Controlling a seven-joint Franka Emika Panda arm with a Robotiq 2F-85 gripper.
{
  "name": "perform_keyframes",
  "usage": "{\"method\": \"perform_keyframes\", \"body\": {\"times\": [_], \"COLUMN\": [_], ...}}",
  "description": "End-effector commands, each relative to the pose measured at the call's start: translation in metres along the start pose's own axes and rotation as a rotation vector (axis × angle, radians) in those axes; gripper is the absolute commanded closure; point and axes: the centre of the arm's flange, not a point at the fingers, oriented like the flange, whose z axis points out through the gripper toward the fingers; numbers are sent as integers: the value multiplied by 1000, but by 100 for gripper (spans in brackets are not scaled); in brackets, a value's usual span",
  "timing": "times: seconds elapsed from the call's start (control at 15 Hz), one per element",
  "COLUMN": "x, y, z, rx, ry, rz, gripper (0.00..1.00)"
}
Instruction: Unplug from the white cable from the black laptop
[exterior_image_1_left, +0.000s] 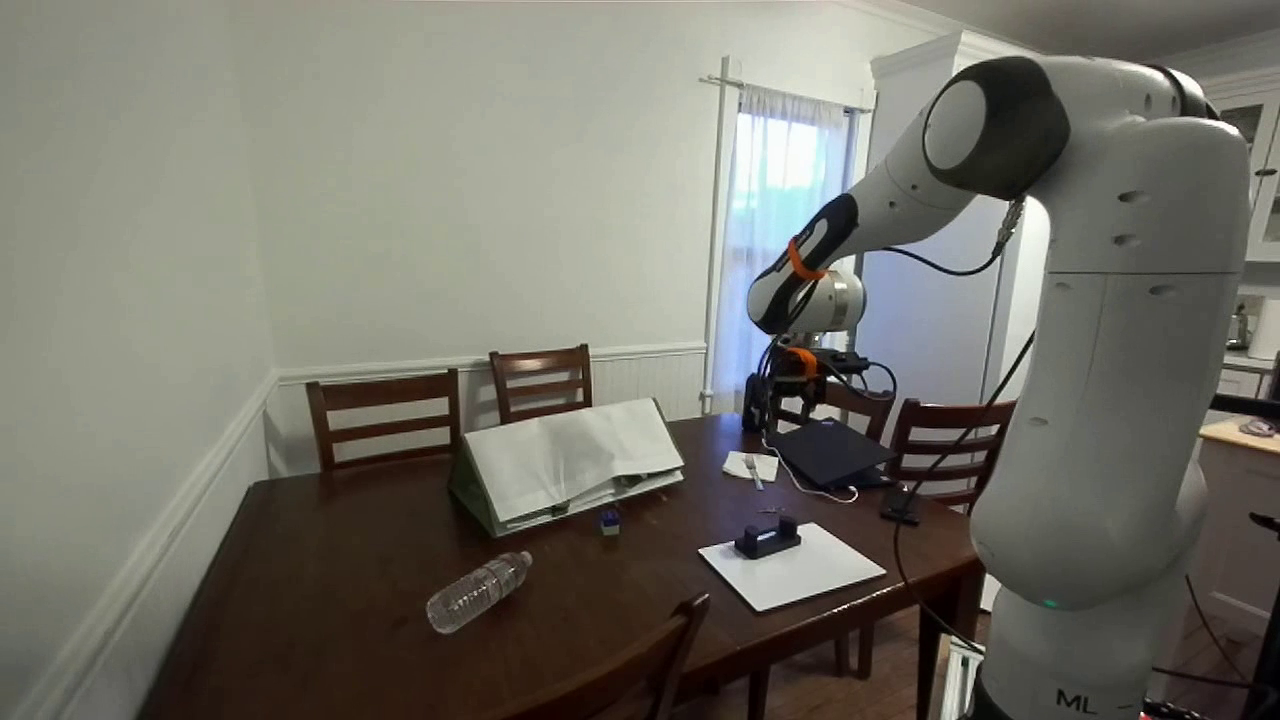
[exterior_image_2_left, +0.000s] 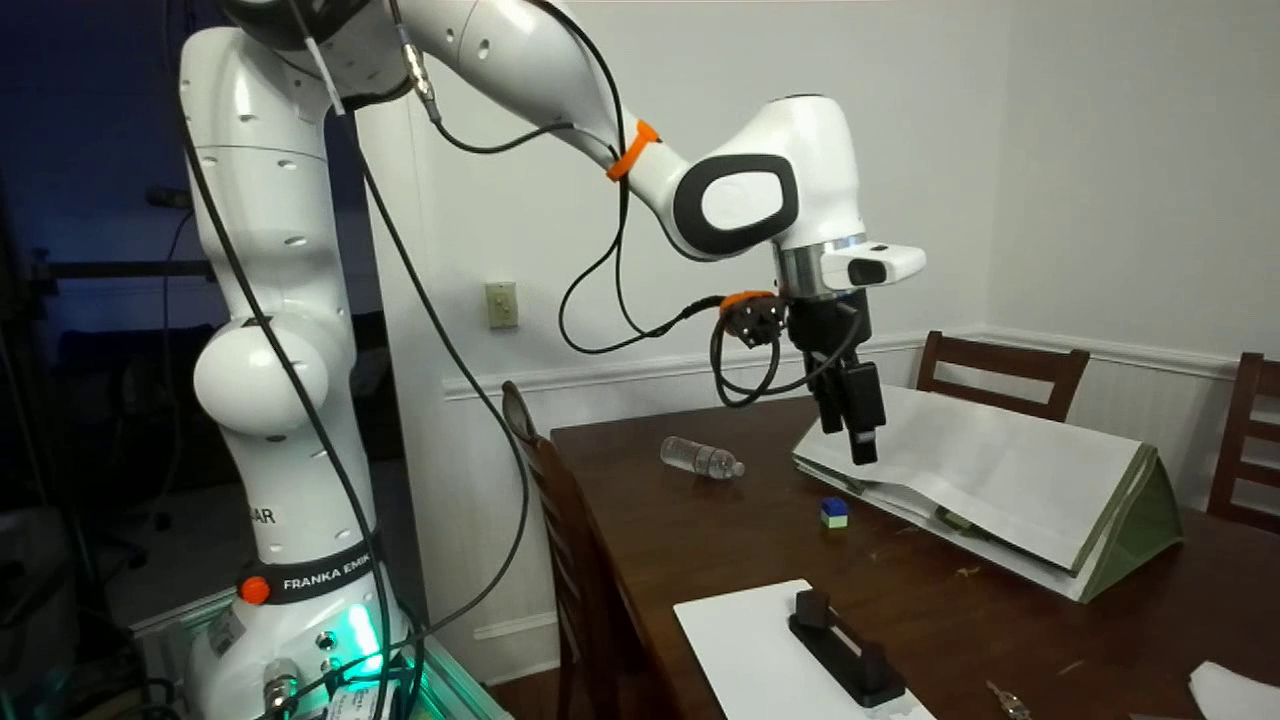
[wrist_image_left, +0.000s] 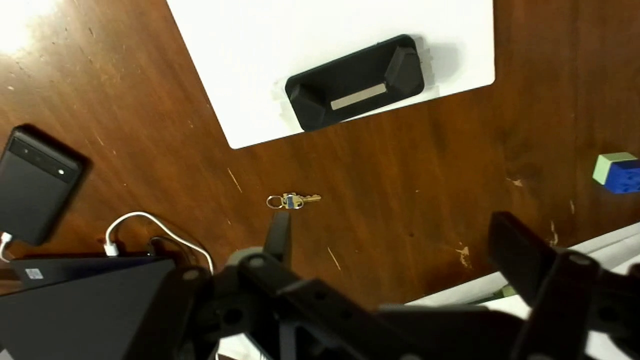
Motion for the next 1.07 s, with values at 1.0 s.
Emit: {"method": "perform_keyframes", "body": {"times": [1.0], "x": [4], "y": [-4], "z": [0], "rx": [4], "ry": [-3], "rz": [1], "gripper": [0]}}
